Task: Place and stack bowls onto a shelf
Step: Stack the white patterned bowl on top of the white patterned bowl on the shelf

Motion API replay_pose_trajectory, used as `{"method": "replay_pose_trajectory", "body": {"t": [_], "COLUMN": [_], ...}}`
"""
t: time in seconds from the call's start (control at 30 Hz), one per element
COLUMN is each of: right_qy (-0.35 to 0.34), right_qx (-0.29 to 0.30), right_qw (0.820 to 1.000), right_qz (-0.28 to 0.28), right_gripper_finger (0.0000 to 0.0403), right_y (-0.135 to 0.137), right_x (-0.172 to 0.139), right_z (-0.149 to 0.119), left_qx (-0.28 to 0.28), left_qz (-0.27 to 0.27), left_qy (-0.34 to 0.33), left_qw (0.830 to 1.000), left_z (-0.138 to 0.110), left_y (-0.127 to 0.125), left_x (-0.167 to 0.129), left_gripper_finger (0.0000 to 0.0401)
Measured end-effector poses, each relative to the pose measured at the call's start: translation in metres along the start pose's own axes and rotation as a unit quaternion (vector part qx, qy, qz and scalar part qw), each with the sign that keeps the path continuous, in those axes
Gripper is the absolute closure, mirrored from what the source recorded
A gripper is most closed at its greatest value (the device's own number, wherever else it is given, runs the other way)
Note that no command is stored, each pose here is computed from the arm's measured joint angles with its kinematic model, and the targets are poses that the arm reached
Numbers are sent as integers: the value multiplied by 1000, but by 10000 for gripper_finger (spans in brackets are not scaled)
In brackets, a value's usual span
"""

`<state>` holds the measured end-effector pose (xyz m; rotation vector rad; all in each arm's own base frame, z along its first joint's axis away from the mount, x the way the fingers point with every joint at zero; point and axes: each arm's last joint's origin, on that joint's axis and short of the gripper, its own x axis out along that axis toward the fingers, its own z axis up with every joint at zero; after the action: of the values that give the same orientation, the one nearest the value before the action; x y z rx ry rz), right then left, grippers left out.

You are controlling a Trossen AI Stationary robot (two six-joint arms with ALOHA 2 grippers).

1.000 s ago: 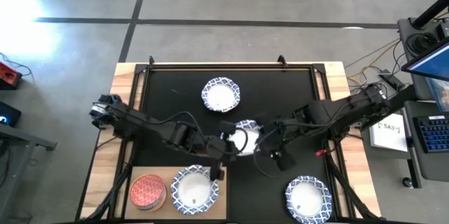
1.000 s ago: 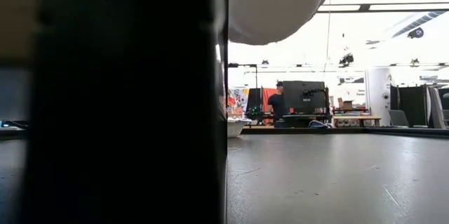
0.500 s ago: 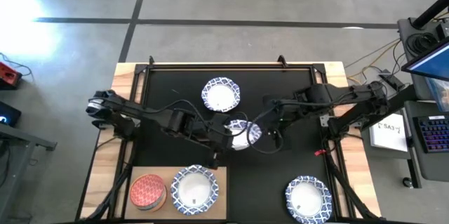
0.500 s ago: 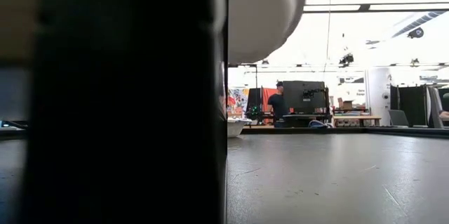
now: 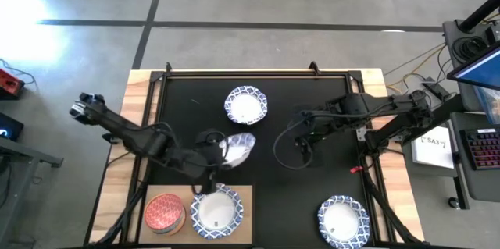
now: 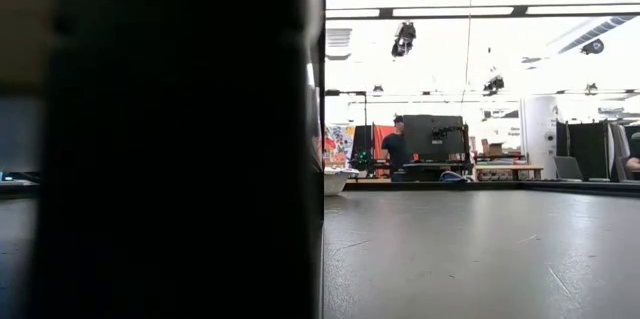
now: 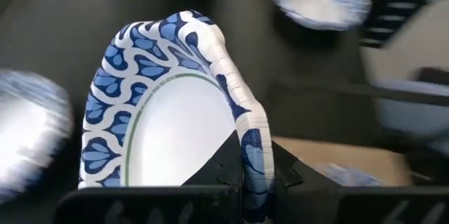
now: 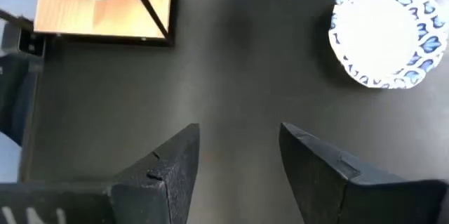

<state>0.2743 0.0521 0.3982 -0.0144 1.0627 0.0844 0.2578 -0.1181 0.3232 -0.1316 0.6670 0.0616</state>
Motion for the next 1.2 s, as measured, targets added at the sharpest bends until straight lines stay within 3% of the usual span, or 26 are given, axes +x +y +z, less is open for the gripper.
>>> {"method": "replay_pose_trajectory", "body": {"t": [0.17, 0.3, 0.53, 0.67, 0.83, 1.2], "right_qy": [1, 4, 5, 0, -6, -14], "right_qx": [56, 102, 142, 152, 161, 170], "right_qw": [998, 995, 990, 988, 986, 984], "right_qz": [1, 2, 2, -18, -39, -60], "right_gripper_finger": [218, 218, 218, 218, 218, 218], "right_y": [0, 2, 3, 2, 0, -1], "right_x": [0, 0, 1, 1, 1, 0], "right_z": [0, -1, -1, -1, -1, -1], "left_qx": [-79, -78, -17, 53, 150, 174], "left_qz": [-98, -120, -91, -77, -84, -82], "left_qy": [57, 98, 113, 97, 85, 87], "left_qw": [990, 985, 989, 991, 982, 977], "left_z": [-12, -25, -28, -25, -34, -44], "left_y": [-8, -24, -44, -55, -71, -85], "left_x": [2, 5, -17, -30, -36, -33], "left_gripper_finger": [399, 389, 353, 341, 340, 340]}}
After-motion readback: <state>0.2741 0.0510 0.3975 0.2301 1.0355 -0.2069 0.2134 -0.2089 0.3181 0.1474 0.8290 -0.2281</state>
